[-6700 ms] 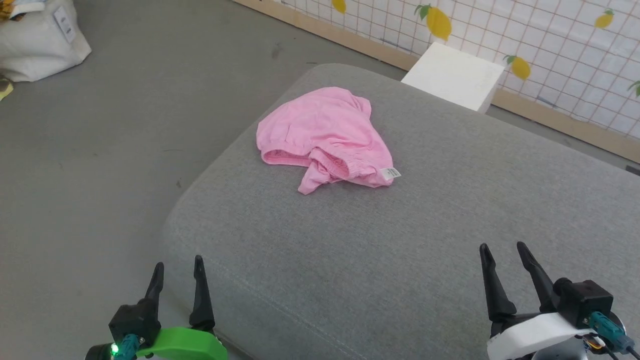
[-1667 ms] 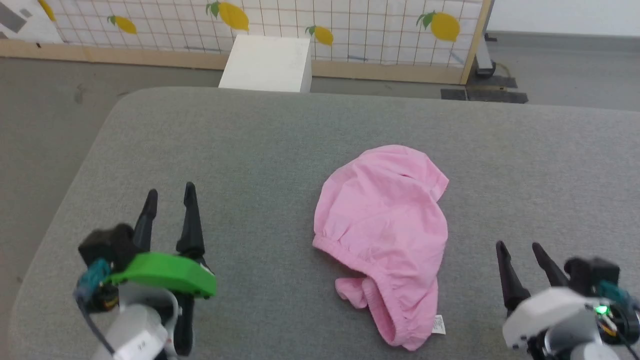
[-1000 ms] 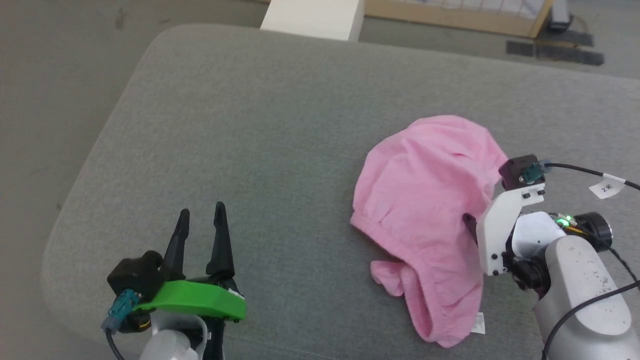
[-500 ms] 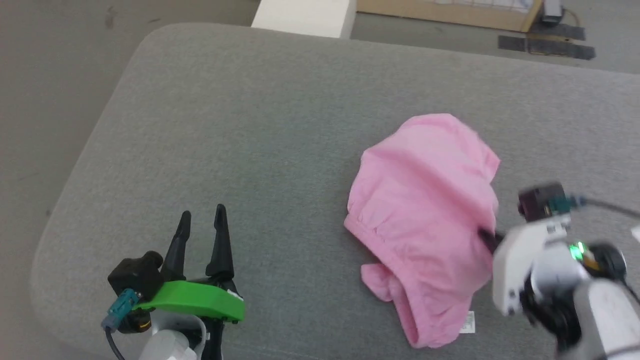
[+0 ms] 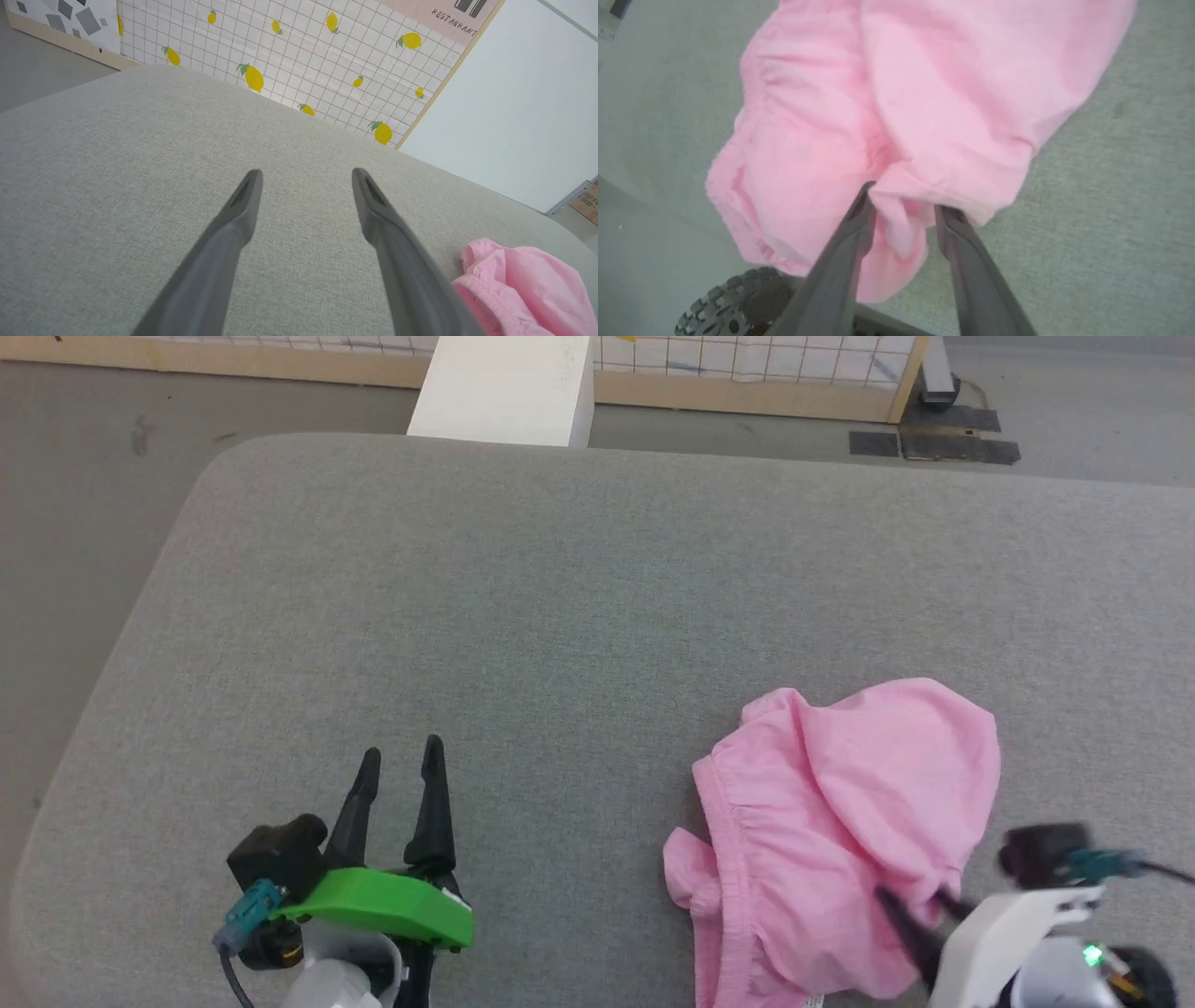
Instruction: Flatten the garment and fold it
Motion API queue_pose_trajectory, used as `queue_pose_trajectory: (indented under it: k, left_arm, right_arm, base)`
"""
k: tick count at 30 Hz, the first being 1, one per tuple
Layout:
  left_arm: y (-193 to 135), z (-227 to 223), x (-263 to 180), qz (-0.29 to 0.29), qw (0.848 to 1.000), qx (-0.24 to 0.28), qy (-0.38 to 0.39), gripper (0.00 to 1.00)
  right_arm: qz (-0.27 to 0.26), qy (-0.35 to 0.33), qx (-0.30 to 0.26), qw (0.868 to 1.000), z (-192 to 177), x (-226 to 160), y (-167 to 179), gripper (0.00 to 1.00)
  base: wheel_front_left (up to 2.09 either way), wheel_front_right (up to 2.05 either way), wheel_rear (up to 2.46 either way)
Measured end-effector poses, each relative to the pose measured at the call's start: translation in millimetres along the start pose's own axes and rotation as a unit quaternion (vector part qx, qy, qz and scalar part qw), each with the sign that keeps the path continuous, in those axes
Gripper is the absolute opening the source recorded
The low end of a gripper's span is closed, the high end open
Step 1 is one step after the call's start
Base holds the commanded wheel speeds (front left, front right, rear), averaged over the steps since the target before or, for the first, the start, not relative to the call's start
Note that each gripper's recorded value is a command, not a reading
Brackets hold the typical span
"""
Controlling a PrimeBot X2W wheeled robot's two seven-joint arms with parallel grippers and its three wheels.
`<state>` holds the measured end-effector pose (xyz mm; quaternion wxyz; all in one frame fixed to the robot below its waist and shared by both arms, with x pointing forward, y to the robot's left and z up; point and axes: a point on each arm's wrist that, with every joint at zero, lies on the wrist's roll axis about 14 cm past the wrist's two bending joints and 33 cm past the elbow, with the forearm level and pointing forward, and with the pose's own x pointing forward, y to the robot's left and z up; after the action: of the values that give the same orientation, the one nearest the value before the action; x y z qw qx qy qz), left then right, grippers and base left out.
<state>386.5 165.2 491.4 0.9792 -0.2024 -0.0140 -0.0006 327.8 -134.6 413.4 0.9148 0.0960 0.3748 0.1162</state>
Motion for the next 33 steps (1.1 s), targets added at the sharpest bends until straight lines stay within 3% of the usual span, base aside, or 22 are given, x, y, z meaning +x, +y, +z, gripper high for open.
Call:
queue_pose_trajectory:
  k: [1,3,8,11,13,14,17,22,25,26,29,33]
  left_arm:
    - [-7.7,-3.4,3.1,-0.01,1.0,-0.007,0.006,1.0]
    - [-22.4,0.5,13.3,-0.032,0.999,-0.009,0.004,1.0]
    - [-80.6,8.5,49.0,-0.114,0.993,-0.022,0.029,1.0]
    - [-121.6,-13.9,60.8,-0.171,0.979,-0.011,0.111,1.0]
    - [-147.2,-39.9,60.5,-0.205,0.959,0.0,0.194,1.0]
    - [-161.6,-83.7,49.5,-0.219,0.92,0.045,0.321,1.0]
    - [-163.9,-118.2,34.0,-0.22,0.876,0.101,0.416,1.0]
    - [-149.8,-153.4,24.8,-0.2,0.829,0.167,0.494,1.0]
    - [-137.4,-168.2,21.4,-0.186,0.815,0.191,0.515,1.0]
    - [-137.9,-170.7,21.3,-0.187,0.813,0.191,0.517,0.93]
    - [-141.0,-174.6,23.4,-0.193,0.814,0.186,0.515,0.0]
    - [-147.7,-170.0,29.6,-0.199,0.834,0.14,0.495,0.0]
  right_arm:
    - [-0.022,-0.087,0.023,0.996,38.0,-9.6,-18.8,1.0]
    - [-0.052,-0.134,0.029,0.989,57.8,-20.2,-38.7,1.0]
    - [-0.118,-0.19,0.044,0.974,75.1,-41.4,-81.8,1.0]
    - [-0.143,-0.2,0.055,0.968,74.6,-47.9,-98.4,1.0]
    - [-0.156,-0.199,0.061,0.966,71.3,-49.7,-106.8,1.0]
    - [-0.166,-0.198,0.068,0.964,67.6,-51.4,-114.3,1.0]
    - [-0.178,-0.195,0.076,0.962,60.6,-53.9,-121.8,1.0]
    - [-0.193,-0.191,0.091,0.958,49.6,-55.2,-132.8,1.0]
    - [-0.2,-0.187,0.095,0.957,44.8,-54.3,-136.8,1.0]
    - [-0.202,-0.186,0.096,0.957,43.5,-54.0,-138.0,1.0]
    - [-0.203,-0.183,0.096,0.957,41.9,-51.9,-139.0,1.0]
    - [-0.195,-0.18,0.093,0.96,43.2,-45.9,-134.6,1.0]
  base:
    - [0.0,0.0,0.0]
    - [0.0,0.0,0.0]
    - [0.0,0.0,0.0]
    - [0.0,0.0,0.0]
    - [0.0,0.0,0.0]
    - [0.0,0.0,0.0]
    - [0.0,0.0,0.0]
    - [0.0,0.0,0.0]
    - [0.0,0.0,0.0]
    - [0.0,0.0,0.0]
    - [0.0,0.0,0.0]
    - [0.0,0.0,0.0]
